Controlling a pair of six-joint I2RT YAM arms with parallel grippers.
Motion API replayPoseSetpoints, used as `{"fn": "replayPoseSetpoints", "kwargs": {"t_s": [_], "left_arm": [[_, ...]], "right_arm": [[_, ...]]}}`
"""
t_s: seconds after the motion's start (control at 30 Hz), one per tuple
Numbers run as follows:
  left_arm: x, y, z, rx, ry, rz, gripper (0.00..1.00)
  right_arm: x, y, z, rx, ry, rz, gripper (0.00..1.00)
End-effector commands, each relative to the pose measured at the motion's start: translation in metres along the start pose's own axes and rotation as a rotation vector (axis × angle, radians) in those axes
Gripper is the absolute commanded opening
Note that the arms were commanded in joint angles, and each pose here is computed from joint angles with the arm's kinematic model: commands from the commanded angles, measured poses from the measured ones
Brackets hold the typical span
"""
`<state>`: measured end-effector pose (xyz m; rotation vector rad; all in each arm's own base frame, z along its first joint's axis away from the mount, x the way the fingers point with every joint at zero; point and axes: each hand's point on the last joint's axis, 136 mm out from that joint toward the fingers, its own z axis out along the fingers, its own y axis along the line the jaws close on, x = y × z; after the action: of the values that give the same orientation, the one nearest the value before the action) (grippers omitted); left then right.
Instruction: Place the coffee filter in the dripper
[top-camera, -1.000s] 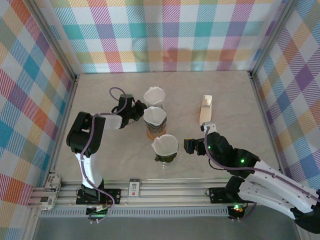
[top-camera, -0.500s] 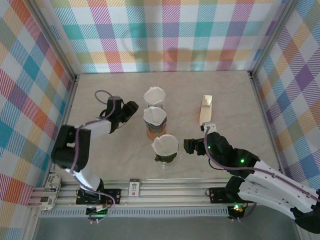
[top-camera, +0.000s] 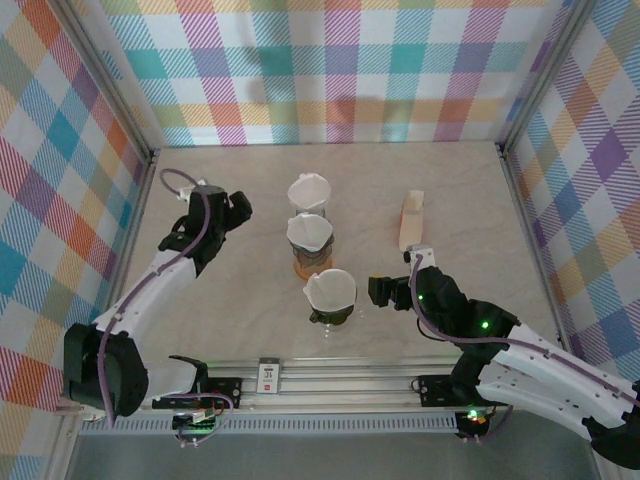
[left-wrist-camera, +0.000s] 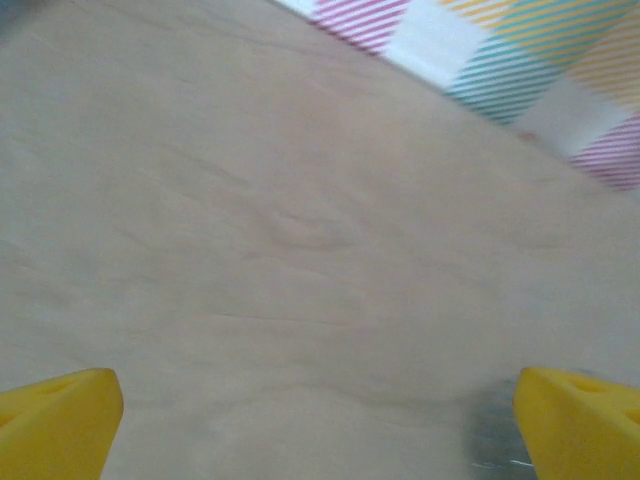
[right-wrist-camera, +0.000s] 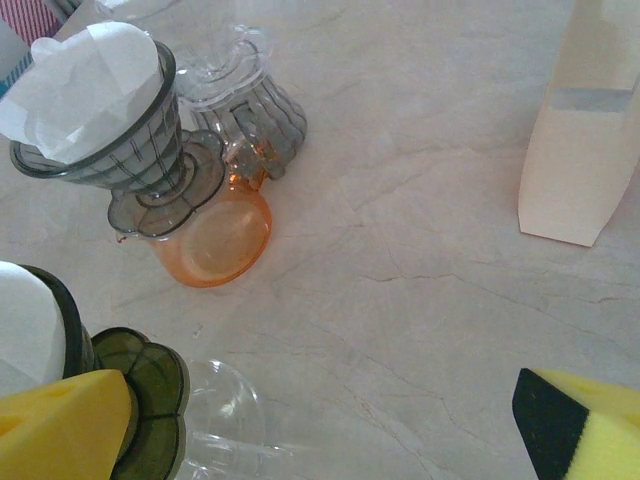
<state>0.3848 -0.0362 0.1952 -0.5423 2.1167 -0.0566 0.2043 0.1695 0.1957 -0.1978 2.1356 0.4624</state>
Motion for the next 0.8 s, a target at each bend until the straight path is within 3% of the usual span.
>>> {"fn": "replayPoseSetpoints", "kwargs": {"t_s": [0.0,0.13,0.23,0.3,0.53,0.77], "left_arm": [[0.012,0.049,0.017,-0.289,0.032,0.295,1.0],[0.019,0.071,0.038,-0.343,-0.089,0.307,1.0],[0.018,0.08,0.047,-0.254,-0.176,0.179,1.0],[0.013,0.078,0.05,-0.225,-0.219,0.213,1.0],[0.043,0.08,0.077,-0.124,-0.164,0.232,1.0],[0.05,0.08,0.07,-0.054,-0.232,0.216,1.0]], "right_arm": [[-0.007,-0.002,0.0,0.006,-0.046,0.0,0.99],[-0.007,-0.003,-0.001,0.004,-0.053,-0.005,0.99],[-0.009,-0.004,-0.003,0.005,-0.06,-0.012,0.99],[-0.009,-0.006,-0.004,0.011,-0.064,-0.016,0.99],[-0.018,-0.01,-0.006,0.033,-0.114,-0.002,0.99],[-0.022,-0.013,-0.004,0.068,-0.121,0.019,0.99]]}}
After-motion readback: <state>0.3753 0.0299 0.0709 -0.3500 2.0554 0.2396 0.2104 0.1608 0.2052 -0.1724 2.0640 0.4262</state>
